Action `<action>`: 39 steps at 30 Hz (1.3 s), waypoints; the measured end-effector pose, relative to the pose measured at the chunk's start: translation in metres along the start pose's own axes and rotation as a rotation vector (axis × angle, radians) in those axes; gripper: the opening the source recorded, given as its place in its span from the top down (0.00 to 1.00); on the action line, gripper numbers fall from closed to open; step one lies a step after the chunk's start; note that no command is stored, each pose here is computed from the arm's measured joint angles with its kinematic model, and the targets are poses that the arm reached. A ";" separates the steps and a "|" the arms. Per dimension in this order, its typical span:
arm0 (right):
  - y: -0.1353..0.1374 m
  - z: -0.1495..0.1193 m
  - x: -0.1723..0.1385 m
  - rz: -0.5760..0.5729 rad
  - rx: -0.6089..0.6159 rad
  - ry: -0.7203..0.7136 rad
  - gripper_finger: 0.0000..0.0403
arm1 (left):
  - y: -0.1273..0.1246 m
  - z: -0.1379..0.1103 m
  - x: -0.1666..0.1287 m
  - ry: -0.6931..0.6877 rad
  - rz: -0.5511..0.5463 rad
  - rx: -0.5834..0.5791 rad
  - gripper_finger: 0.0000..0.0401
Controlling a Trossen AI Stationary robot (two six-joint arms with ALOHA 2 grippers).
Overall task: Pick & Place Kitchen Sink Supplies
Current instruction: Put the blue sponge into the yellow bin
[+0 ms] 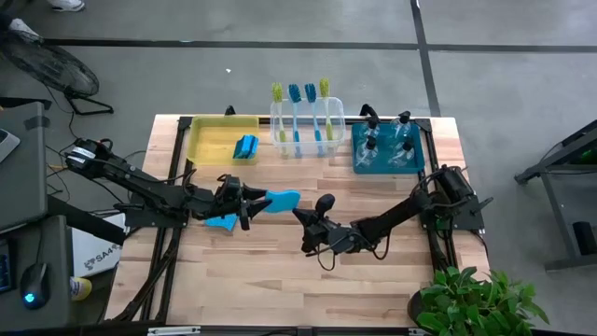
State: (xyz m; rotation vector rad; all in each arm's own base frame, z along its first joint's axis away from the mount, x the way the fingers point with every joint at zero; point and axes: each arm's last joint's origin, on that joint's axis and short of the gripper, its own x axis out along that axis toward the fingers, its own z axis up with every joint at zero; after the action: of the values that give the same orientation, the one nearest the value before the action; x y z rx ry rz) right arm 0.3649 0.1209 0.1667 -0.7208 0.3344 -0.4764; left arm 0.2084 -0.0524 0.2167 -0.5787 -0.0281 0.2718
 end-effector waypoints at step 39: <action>-0.004 0.014 -0.018 -0.082 0.274 -0.006 0.57 | 0.000 0.006 -0.003 -0.033 0.017 0.094 0.99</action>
State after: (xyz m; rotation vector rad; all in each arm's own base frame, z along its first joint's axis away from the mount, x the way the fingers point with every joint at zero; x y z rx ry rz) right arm 0.3552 0.1353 0.1812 -0.4700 0.2284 -0.5844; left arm 0.2049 -0.0504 0.2217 -0.4815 -0.0417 0.2978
